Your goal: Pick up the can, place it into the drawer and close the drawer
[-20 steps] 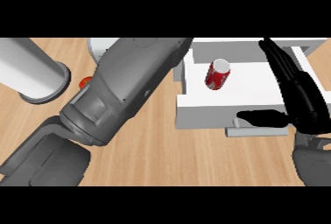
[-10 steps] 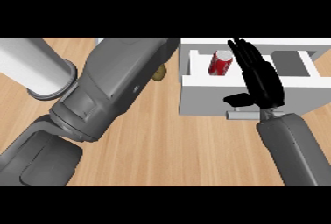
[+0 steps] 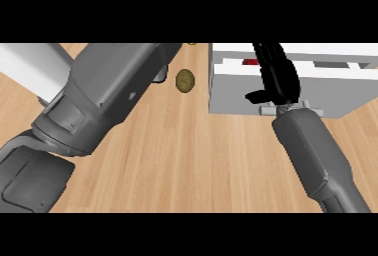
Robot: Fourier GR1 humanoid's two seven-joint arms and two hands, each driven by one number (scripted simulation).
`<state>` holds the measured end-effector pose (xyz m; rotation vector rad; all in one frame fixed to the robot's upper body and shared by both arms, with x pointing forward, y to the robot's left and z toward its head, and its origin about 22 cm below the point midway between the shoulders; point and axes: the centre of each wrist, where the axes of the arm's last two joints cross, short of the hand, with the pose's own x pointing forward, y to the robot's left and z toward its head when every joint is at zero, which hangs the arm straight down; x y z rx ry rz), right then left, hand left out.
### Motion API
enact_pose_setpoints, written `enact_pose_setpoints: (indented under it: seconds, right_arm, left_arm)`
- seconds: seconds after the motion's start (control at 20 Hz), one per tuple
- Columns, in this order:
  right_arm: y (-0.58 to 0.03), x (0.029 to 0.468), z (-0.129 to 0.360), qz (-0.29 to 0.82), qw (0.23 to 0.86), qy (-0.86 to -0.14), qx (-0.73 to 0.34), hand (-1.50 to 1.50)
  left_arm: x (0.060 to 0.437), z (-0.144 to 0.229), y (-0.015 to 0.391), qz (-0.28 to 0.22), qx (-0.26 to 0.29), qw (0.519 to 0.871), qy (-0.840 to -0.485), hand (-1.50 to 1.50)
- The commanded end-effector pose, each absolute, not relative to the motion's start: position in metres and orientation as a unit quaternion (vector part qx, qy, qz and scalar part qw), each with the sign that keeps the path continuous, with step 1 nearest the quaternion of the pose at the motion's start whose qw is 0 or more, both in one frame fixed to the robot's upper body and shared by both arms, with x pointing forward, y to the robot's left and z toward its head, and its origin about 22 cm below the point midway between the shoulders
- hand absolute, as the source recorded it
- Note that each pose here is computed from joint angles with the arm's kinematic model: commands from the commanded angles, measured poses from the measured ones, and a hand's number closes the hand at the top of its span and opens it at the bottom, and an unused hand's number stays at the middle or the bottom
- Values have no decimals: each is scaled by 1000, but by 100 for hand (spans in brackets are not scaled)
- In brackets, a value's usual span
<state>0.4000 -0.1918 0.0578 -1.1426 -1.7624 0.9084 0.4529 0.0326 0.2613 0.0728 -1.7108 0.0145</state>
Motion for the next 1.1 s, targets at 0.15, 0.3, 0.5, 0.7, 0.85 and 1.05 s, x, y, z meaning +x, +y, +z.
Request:
enact_pose_setpoints:
  seconds: [0.15, 0.3, 0.5, 0.7, 0.85, 1.05]
  right_arm:
    - [-169, 432, 76, 329, 388, -704, -495, -150]
    - [-166, 442, 80, 329, 381, -702, -504, -150]
    - [-188, 453, 96, 305, 378, -700, -524, -150]
    - [-174, 461, 107, 317, 370, -697, -527, -150]
    - [-179, 468, 131, 305, 369, -709, -518, -150]
    - [-174, 471, 141, 290, 375, -728, -496, -150]
  left_arm:
    - [456, 270, 63, -4, 41, 656, -754, -150]
    - [453, 253, 59, 5, 36, 662, -749, -150]
    - [451, 253, 73, 0, 29, 662, -749, -150]
    - [449, 247, 84, -7, 33, 658, -752, -150]
    - [453, 264, 119, -7, 37, 661, -750, -150]
    - [445, 251, 109, -11, 27, 658, -752, -150]
